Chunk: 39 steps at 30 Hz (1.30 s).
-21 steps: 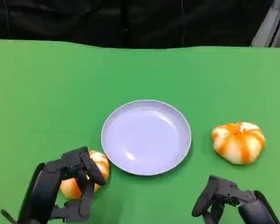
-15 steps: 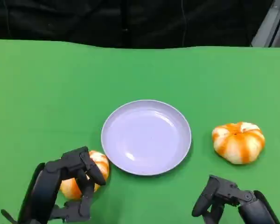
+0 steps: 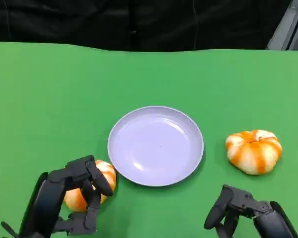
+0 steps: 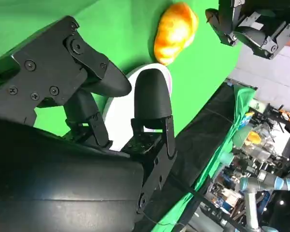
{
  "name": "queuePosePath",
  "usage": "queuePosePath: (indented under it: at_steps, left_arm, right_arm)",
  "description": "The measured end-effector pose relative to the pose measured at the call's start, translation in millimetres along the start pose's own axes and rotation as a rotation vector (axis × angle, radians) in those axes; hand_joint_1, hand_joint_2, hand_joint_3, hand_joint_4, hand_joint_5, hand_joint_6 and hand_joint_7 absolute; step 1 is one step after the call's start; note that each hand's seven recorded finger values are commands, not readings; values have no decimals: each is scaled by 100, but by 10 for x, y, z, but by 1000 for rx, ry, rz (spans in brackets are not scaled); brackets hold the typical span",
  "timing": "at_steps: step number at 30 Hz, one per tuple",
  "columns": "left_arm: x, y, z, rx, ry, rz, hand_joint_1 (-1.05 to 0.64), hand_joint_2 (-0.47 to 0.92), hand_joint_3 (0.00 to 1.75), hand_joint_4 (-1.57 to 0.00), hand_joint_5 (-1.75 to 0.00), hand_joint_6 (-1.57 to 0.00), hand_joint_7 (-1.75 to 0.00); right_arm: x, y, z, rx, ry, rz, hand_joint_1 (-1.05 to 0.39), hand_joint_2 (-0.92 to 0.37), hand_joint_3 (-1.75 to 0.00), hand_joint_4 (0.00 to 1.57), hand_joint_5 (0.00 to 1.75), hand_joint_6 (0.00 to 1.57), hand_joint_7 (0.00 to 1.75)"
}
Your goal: Grasp the bread from the table and place it into the plate.
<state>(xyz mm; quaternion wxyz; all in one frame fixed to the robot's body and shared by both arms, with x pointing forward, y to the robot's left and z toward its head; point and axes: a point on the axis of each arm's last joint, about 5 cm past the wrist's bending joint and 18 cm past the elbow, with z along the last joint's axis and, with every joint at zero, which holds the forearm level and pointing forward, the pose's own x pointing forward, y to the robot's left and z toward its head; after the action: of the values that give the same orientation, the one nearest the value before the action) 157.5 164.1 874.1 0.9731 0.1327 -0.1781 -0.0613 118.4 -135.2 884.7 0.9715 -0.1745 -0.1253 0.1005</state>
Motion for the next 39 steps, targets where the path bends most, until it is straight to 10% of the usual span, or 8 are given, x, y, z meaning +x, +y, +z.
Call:
queuePosePath:
  at_steps: [10,22,39]
  left_arm:
    - [13,7,-23,61,20,-21,-25,88,18,-29,-68,-57,-3]
    - [44,104,-41,438,193,-146,-55,92,1,0,-18,-6,0]
    - [307,11,-122,725,334,-331,-52,92,4,-43,-25,-35,-6]
  right_arm:
    - [2,6,4,0,-2,2,-7,-34,-138,81,174,72,140]
    - [13,12,44,4,-14,-3,-4,-33,-139,80,173,72,141]
    - [1,32,58,0,-10,3,-1,-33,-141,82,174,73,140]
